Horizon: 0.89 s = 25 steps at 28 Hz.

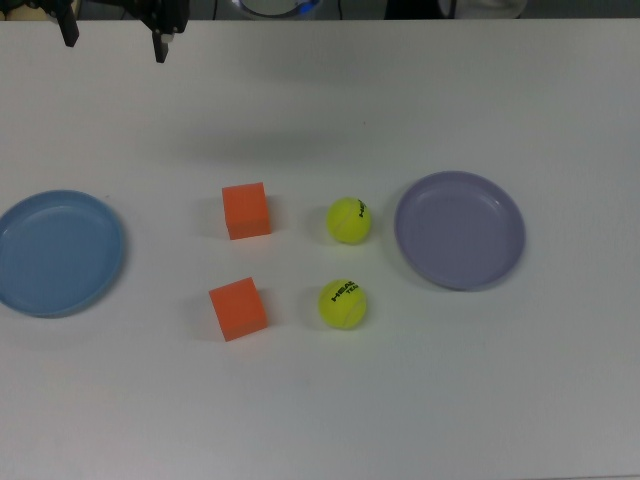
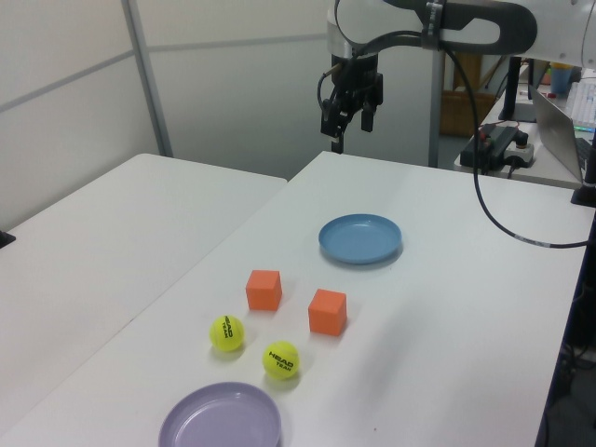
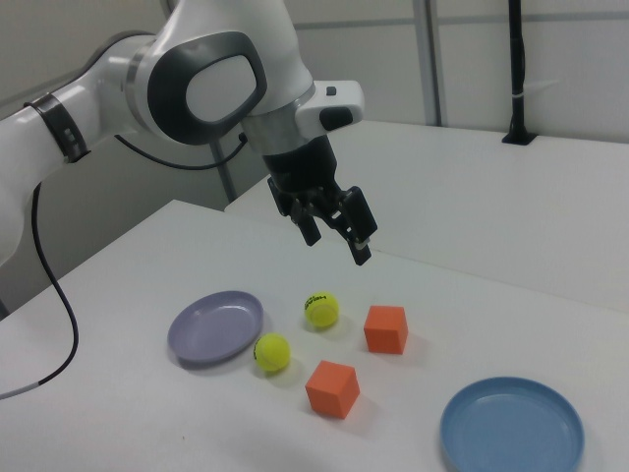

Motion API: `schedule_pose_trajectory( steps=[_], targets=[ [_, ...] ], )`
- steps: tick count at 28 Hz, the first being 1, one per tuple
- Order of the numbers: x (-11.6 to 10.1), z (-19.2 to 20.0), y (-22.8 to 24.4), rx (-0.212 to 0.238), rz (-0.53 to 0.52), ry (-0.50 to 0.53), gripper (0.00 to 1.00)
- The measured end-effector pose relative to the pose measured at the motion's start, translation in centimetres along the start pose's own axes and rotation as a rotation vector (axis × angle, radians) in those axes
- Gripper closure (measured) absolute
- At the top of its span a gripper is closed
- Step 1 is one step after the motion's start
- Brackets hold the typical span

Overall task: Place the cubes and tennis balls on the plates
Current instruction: 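Move the gripper down over the orange cube nearest the blue plate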

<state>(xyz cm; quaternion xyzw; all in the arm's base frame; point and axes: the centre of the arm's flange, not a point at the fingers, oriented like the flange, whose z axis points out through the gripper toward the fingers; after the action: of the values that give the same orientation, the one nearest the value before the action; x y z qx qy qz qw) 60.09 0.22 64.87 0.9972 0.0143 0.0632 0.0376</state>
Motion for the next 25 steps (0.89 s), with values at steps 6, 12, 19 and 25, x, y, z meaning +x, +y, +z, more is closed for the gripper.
schedule_pose_trajectory(
  steps=[6,12,19,25],
  targets=[
    [0.8,2.9,-3.8,0.015,-0.064,-0.046,0.00],
    [3.7,9.6,-8.7,0.029,-0.135,-0.061,0.00],
    [7.0,17.0,-11.6,0.021,-0.178,0.012,0.00],
    [8.4,22.6,-13.7,-0.050,-0.249,0.070,0.00]
  ],
)
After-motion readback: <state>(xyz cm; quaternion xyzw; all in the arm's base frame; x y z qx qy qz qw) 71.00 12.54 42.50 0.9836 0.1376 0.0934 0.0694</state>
